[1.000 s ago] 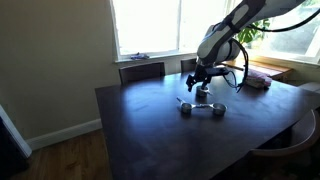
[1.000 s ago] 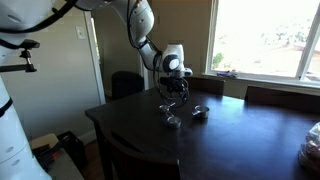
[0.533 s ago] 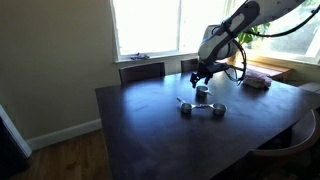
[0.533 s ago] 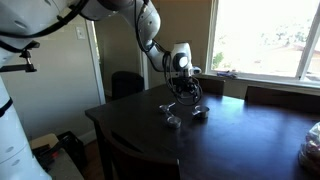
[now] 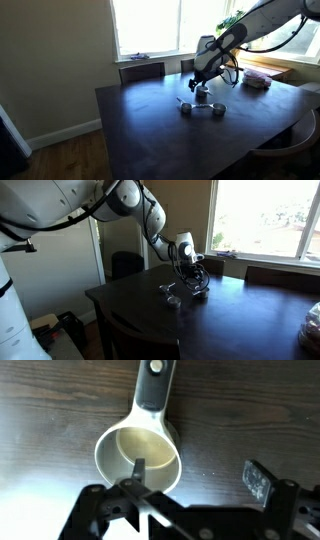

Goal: Stack the cups

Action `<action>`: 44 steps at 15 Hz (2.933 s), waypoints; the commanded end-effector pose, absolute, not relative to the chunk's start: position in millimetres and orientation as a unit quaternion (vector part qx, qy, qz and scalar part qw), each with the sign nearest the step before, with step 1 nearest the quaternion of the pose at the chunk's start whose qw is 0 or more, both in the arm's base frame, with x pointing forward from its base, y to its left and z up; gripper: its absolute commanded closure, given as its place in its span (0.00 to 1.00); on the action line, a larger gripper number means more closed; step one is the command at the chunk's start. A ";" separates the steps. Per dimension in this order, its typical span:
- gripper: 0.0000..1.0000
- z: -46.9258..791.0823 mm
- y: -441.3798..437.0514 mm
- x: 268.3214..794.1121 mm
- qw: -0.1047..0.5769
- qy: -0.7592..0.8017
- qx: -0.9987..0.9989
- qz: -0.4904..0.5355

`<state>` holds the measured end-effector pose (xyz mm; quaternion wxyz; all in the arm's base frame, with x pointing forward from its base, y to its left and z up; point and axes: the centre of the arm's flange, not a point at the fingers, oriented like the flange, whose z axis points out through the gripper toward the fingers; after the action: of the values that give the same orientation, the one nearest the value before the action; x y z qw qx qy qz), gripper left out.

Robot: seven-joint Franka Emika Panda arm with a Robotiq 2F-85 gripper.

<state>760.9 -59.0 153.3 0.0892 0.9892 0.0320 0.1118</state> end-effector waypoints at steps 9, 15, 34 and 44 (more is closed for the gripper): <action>0.00 117.4 -56.9 773.9 0.078 0.062 0.992 0.081; 0.00 115.2 -54.8 752.1 0.068 0.060 0.994 0.062; 0.00 104.7 -10.0 624.1 0.032 0.134 0.990 -0.041; 0.00 113.6 -3.4 574.3 0.040 0.172 0.984 -0.015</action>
<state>604.6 -3.3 98.2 0.0384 0.9848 0.1646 -0.0405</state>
